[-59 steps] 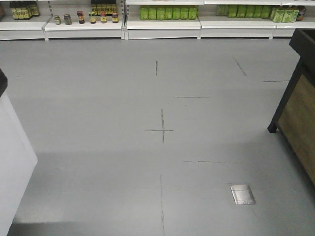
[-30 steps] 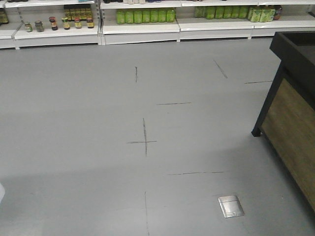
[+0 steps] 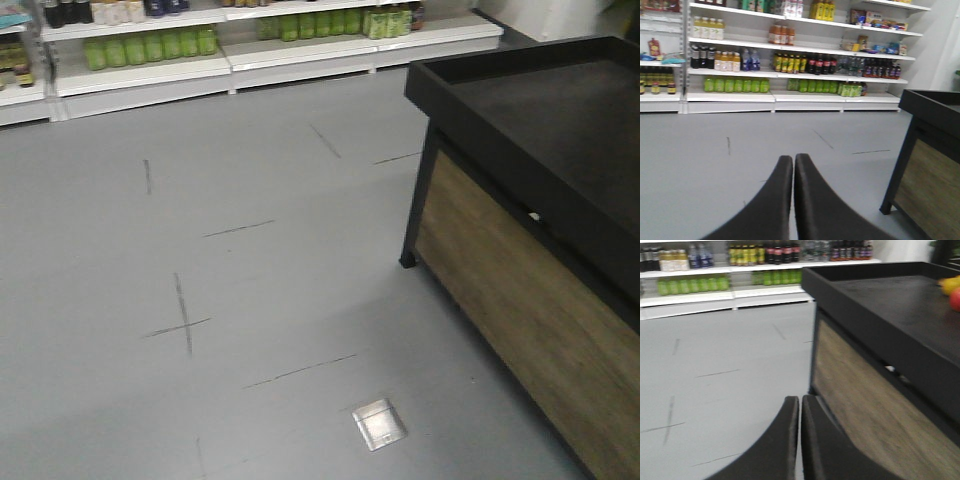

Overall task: Pick three apples into basket with both arms
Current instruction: 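Drive the base forward across the grey floor toward the produce tables, then turn and drive the base up to the table holding the light-blue basket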

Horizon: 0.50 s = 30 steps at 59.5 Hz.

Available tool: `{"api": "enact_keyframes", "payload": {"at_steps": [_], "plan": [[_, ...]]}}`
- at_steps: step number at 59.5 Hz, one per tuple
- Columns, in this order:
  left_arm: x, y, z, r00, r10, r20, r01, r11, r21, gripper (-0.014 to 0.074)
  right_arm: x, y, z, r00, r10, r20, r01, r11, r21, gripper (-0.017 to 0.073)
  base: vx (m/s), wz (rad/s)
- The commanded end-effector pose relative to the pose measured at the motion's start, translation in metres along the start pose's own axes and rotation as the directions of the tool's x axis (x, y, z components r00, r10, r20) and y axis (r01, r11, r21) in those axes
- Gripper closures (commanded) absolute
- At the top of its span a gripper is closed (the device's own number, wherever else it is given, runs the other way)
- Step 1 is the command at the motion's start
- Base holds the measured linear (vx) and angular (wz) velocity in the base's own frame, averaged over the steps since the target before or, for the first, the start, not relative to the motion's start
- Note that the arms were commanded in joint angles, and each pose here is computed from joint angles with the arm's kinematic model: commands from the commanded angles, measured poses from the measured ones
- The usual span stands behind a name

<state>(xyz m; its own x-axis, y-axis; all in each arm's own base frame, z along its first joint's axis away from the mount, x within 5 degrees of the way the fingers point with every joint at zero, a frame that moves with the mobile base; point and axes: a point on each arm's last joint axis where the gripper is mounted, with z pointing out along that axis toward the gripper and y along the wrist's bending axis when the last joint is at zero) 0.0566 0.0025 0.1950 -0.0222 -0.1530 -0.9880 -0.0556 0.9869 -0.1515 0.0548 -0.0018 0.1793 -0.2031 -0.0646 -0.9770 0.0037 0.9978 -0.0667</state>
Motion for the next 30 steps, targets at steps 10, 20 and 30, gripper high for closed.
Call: {"api": "enact_keyframes", "payload": {"at_steps": [10, 20, 30], "plan": [[-0.0159, -0.0020, -0.0029, 0.994, -0.007, 0.112, 0.006, 1.000, 0.015, 0.0600, -0.0029, 0.0003, 0.0002, 0.997, -0.011, 0.070, 0.011, 1.000, 0.001, 0.0551, 0.16, -0.63], [-0.0159, -0.0020, -0.0029, 0.994, -0.007, 0.112, 0.006, 1.000, 0.015, 0.0600, -0.0029, 0.0003, 0.0002, 0.997, -0.011, 0.070, 0.011, 1.000, 0.001, 0.0551, 0.16, -0.61], [-0.0159, -0.0020, -0.0029, 0.994, -0.007, 0.112, 0.006, 1.000, 0.015, 0.0600, -0.0029, 0.0003, 0.0002, 0.997, -0.011, 0.070, 0.011, 1.000, 0.001, 0.0551, 0.15, -0.59]]}}
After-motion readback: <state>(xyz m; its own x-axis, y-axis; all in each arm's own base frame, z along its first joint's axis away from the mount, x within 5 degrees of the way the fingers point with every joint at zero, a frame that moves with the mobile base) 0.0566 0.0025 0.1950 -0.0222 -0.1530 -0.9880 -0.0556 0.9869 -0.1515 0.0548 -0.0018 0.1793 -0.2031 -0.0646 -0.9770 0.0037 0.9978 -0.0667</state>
